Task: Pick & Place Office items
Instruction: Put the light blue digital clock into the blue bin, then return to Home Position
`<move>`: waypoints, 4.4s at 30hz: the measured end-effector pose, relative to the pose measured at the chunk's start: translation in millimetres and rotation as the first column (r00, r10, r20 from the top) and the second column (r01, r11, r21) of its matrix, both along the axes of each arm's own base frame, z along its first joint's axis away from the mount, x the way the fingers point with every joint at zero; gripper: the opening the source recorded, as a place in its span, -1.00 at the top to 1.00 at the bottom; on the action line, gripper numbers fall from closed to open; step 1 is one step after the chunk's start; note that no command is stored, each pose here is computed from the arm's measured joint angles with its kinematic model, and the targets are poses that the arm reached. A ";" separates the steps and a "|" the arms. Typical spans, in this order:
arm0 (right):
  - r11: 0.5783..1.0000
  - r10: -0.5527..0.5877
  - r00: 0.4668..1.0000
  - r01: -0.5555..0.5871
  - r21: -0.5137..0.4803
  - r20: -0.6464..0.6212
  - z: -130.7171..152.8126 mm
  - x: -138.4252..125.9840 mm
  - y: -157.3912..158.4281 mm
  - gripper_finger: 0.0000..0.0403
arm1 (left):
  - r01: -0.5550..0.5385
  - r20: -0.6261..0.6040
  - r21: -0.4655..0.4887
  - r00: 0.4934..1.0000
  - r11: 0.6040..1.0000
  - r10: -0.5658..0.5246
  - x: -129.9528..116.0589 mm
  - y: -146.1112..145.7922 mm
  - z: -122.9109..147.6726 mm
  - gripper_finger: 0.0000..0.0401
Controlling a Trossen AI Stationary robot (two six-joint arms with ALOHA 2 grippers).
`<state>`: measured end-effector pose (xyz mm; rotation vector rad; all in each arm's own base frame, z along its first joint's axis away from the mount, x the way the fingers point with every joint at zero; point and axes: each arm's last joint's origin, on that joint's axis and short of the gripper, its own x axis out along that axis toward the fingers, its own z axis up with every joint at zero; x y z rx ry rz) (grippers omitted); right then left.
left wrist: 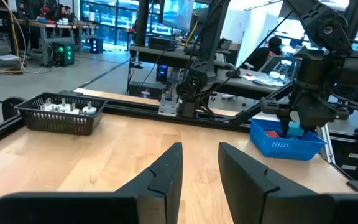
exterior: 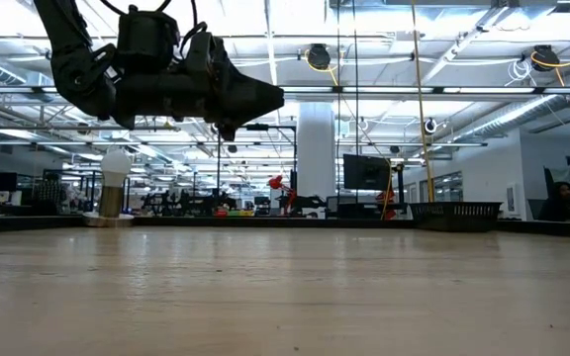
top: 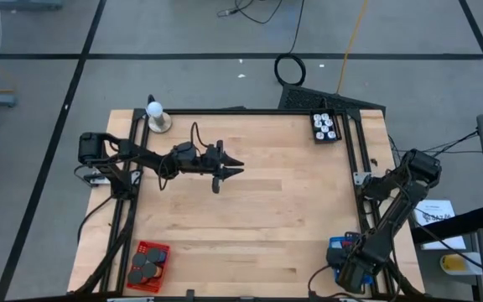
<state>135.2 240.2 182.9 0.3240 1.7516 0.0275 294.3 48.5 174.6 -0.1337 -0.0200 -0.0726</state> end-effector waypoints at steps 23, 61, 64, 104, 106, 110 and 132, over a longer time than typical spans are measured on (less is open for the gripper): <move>0.984 0.060 0.878 0.028 -0.175 0.476 65.3 31.9 -71.1 0.61 | -0.067 -0.104 0.129 0.991 0.989 0.080 -23.4 4.7 10.9 0.81; 0.897 0.216 -0.134 0.420 -0.142 0.967 -15.9 -8.1 -295.0 1.00 | -0.263 -0.053 0.041 0.963 0.964 0.265 -166.2 -9.7 -9.8 0.98; 0.888 0.216 -0.111 0.436 -0.147 0.970 -16.2 -13.1 -293.8 1.00 | -0.268 -0.045 0.026 0.962 0.963 0.269 -171.8 -11.4 -7.6 0.98; 0.823 0.293 -0.151 0.543 -0.169 0.944 -8.7 -40.8 -263.3 0.99 | -0.355 -0.017 -0.003 0.935 0.935 0.355 -200.6 -18.5 -5.9 0.97; 0.822 0.296 -0.151 0.543 -0.171 0.943 -8.7 -40.8 -263.3 0.98 | -0.355 -0.017 -0.003 0.935 0.935 0.355 -200.6 -18.5 -5.9 0.97; 0.822 0.295 -0.152 0.543 -0.170 0.943 -8.5 -40.9 -263.3 0.98 | -0.355 -0.017 -0.003 0.935 0.935 0.355 -200.6 -18.5 -6.0 0.97; 0.823 0.295 -0.156 0.543 -0.168 0.943 -8.2 -40.9 -263.3 0.98 | -0.355 -0.015 -0.002 0.935 0.935 0.355 -200.6 -18.5 -6.0 0.97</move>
